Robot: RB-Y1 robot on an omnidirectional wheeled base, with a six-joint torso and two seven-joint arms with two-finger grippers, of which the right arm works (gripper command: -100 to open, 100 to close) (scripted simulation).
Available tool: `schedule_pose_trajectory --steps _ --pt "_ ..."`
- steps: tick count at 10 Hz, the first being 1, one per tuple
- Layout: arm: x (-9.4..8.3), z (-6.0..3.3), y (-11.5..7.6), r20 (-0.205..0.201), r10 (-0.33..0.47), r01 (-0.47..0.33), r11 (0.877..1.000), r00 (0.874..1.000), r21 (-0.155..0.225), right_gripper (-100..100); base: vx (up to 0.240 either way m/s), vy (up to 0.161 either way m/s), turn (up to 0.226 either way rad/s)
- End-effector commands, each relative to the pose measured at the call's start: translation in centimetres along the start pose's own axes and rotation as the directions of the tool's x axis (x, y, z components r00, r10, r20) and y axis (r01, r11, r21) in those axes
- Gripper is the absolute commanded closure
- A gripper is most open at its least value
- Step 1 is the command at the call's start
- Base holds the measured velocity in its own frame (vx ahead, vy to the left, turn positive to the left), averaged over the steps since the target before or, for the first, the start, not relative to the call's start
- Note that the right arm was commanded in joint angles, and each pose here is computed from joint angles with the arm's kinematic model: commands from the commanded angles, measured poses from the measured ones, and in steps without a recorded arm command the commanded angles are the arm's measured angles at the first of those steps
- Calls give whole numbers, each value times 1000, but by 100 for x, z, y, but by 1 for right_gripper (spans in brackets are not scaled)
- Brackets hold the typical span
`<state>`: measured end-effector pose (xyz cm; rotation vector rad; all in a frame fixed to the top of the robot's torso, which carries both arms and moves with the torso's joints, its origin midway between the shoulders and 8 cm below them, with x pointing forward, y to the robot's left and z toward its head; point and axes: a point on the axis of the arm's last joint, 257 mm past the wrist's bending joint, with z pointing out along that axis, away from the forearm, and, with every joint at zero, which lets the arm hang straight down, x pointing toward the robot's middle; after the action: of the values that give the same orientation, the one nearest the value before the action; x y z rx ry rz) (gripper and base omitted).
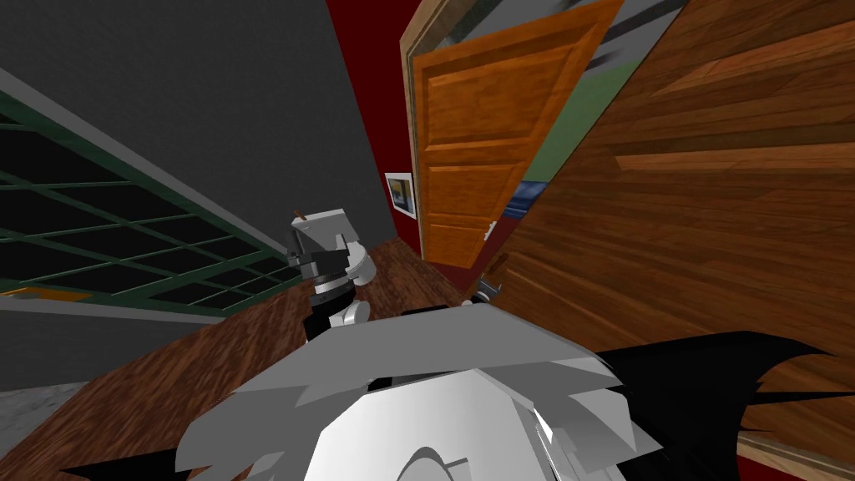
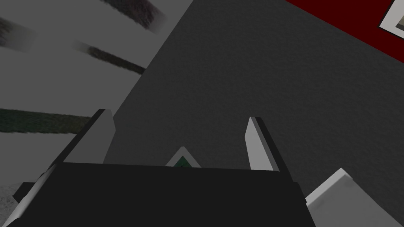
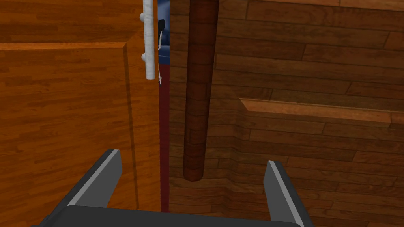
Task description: Push the door open
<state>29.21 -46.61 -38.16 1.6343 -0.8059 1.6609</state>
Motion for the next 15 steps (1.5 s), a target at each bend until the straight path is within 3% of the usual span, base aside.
schedule_pose_trajectory --steps 1,5,7,9,10,11,15 --pt "40 85 89 -19 -16 16 1000 1000 2 -100 59 -79 13" --pt "54 159 226 -34 -29 29 1000 999 -3 -100 122 -142 30" --pt "-1 112 258 -23 -20 19 1000 1000 -12 -100 150 -148 30" --pt "-92 3 237 2 1 -1 1000 1000 -24 -100 131 -174 25" --pt "-68 32 229 -6 -6 6 1000 1000 -19 -100 44 -84 16" --pt "-68 32 229 -6 -6 6 1000 1000 -19 100 -6 11 -23" --pt "-68 32 229 -6 -6 6 1000 1000 -19 100 -8 14 2"
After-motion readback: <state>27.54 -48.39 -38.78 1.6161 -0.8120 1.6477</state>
